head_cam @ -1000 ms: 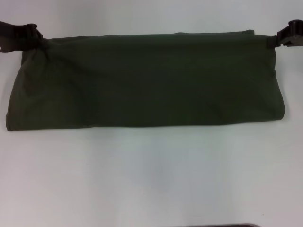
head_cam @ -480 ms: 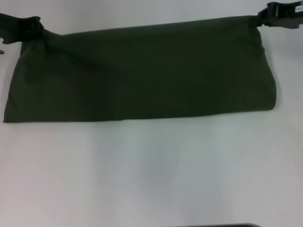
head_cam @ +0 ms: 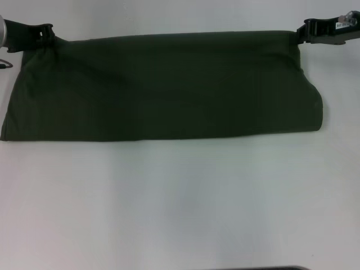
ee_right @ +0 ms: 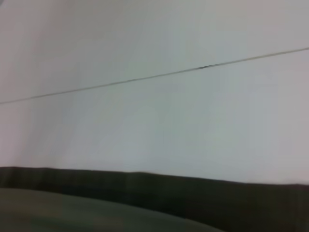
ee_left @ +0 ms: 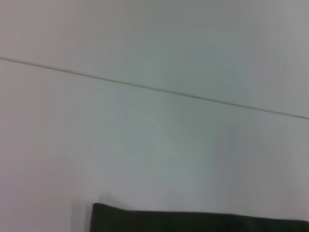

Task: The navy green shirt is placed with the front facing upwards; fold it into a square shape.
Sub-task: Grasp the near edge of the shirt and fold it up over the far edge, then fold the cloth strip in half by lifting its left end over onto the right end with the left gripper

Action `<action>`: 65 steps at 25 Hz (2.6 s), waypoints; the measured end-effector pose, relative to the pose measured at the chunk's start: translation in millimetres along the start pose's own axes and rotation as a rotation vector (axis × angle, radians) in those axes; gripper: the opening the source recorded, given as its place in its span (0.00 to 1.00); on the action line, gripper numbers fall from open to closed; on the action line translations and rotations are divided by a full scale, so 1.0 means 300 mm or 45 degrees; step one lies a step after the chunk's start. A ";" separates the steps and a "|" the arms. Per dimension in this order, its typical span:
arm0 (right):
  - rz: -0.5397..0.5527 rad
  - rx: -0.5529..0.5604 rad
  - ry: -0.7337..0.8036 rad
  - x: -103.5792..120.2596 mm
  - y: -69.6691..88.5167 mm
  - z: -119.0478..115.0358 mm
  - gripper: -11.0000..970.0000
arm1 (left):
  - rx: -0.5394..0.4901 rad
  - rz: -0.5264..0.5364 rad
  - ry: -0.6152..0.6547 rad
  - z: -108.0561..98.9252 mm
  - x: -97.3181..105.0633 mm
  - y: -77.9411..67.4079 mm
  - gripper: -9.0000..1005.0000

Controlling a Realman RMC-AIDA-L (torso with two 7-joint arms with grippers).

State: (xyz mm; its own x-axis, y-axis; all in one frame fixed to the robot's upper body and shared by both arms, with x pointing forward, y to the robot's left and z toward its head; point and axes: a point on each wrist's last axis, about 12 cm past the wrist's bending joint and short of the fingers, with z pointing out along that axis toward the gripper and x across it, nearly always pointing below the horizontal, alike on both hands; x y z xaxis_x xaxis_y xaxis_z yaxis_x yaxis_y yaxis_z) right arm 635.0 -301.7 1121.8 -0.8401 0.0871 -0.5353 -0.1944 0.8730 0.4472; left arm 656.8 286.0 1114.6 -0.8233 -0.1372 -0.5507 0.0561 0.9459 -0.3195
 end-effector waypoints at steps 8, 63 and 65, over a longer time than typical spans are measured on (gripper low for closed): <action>0.020 0.057 -0.040 0.004 -0.024 0.015 0.01 | -0.025 -0.004 -0.049 0.019 0.003 -0.003 0.06; 0.148 -0.394 -0.074 0.131 -0.139 -0.235 0.96 | 0.267 -0.318 0.178 -0.203 0.121 0.196 0.84; 0.154 -0.399 -0.071 0.133 -0.139 -0.235 0.96 | 0.250 -0.363 0.217 -0.196 0.140 0.215 0.84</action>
State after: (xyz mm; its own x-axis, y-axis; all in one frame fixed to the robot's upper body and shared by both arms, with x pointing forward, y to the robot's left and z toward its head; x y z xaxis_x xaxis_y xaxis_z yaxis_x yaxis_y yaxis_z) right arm 573.8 -368.4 1132.2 -0.8394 0.2145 -0.4994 -0.2483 0.6659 0.7035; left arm 592.6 358.5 1116.3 -0.9025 -0.3203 -0.2878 -0.0950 0.8001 -0.5923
